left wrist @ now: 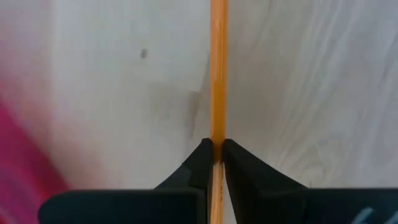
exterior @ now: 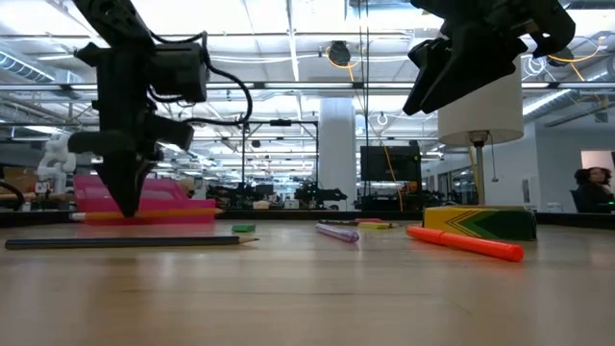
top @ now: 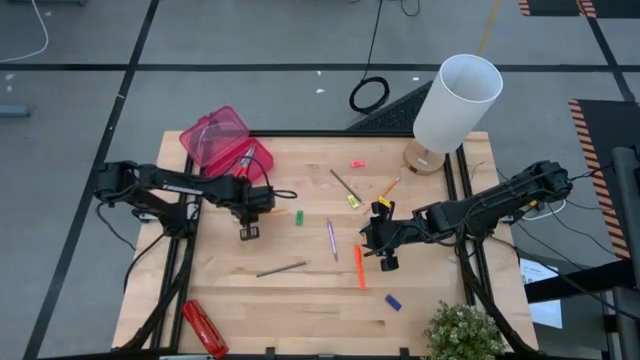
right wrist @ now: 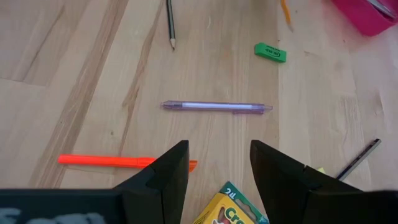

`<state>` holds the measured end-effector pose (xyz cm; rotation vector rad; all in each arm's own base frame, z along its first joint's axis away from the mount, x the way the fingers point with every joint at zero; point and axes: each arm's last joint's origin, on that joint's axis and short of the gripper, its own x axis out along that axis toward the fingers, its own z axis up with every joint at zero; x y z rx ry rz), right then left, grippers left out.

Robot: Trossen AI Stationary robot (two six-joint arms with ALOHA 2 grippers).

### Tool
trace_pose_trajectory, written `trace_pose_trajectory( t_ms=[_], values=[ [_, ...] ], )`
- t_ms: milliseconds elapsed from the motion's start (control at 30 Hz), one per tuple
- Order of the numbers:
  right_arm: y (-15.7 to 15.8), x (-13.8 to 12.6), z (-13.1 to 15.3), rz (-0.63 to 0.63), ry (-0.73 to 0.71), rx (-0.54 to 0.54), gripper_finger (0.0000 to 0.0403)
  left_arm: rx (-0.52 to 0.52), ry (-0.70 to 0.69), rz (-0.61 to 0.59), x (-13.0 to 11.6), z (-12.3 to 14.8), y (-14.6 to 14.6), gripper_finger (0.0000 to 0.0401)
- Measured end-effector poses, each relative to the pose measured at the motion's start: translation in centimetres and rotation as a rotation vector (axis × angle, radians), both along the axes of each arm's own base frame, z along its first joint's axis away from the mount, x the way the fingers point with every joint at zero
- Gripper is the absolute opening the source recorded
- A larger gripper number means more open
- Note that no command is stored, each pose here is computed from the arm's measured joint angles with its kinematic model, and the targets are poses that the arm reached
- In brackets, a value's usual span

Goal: Pack school essentials
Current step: Put the right yellow pencil into the pink supply box

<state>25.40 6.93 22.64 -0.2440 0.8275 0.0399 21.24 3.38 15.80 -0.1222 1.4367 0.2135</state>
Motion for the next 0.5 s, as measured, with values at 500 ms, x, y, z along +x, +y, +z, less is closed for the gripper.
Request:
trace_pose_trajectory(
  t_ms=[500],
  values=[
    [0.0, 0.0, 0.0, -0.003, -0.001, 0.002, 0.0164, 0.119, -0.217, 0.235, -3.5, 6.1, 3.8, 0.0035]
  ],
)
